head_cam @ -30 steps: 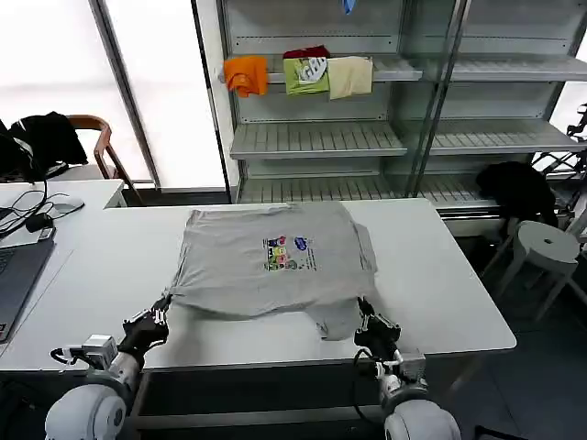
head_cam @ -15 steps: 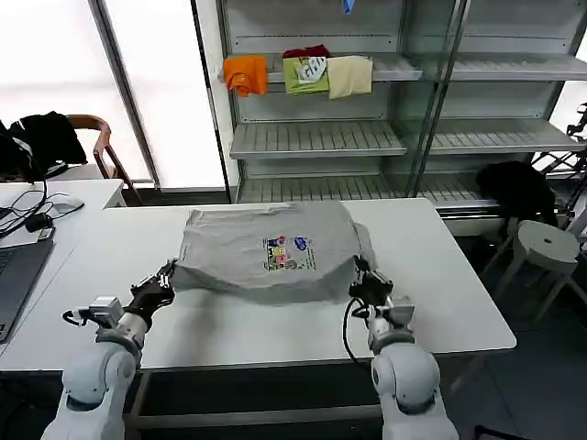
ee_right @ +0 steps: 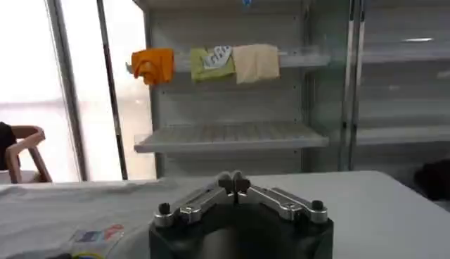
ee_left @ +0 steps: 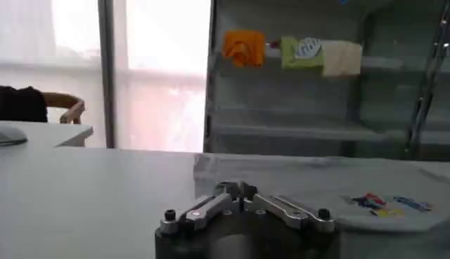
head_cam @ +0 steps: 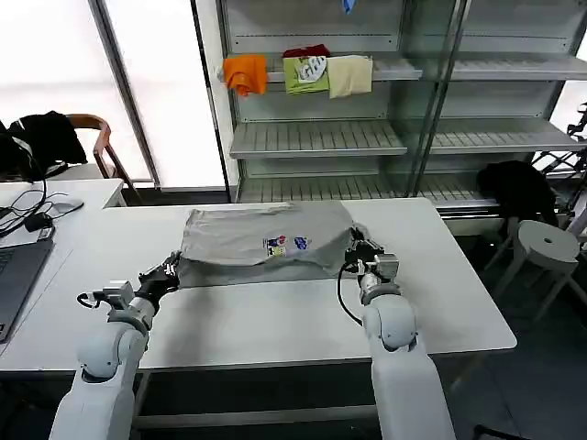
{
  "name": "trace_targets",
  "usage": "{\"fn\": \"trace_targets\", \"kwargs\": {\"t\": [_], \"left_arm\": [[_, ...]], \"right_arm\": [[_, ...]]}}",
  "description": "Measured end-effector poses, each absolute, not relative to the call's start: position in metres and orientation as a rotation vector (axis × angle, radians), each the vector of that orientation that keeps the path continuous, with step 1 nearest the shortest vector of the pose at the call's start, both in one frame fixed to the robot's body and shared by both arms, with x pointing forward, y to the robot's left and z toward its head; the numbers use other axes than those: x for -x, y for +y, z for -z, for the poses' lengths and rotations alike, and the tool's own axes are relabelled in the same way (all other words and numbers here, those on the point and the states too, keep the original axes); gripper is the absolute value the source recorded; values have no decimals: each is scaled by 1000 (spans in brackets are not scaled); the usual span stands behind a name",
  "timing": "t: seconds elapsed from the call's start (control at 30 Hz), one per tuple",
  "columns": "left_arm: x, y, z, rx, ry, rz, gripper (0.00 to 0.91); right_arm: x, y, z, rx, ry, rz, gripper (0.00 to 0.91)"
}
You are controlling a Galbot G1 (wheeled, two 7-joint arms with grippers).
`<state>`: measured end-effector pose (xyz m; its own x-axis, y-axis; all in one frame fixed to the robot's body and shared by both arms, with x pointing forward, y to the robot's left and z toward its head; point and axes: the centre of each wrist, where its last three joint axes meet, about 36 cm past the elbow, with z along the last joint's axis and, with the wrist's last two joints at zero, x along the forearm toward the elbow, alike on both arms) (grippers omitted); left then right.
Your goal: Fold and organize the clothes.
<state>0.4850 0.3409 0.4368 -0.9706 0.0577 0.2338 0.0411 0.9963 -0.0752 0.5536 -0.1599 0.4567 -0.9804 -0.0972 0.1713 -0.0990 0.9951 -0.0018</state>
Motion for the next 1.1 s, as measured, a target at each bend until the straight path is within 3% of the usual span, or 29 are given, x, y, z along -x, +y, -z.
{"fn": "trace_targets", "kwargs": {"t": [0.1, 0.13, 0.17, 0.2, 0.23, 0.77, 1.1], "left_arm": [[-490, 344, -437, 63, -2903, -99, 20], [-491, 344, -437, 57, -2903, -97, 212], [-493, 345, -437, 55, -2901, -96, 595], [-494, 345, -436, 54, -2900, -93, 907], [-496, 346, -436, 53, -2899, -90, 907], [-504, 342, -431, 44, -2893, -53, 907], [-495, 341, -432, 51, -2871, -4, 907]], "right_arm": [[-560, -161, -454, -145, -2959, -30, 0], [-563, -162, -454, -145, -2958, -36, 0], [-565, -162, -453, -146, -2957, -42, 0], [-566, -161, -452, -148, -2956, -49, 393], [-569, -161, -451, -151, -2953, -57, 907], [-595, -170, -447, -96, -3003, -92, 907], [-558, -173, -447, -118, -2916, -69, 907]]}}
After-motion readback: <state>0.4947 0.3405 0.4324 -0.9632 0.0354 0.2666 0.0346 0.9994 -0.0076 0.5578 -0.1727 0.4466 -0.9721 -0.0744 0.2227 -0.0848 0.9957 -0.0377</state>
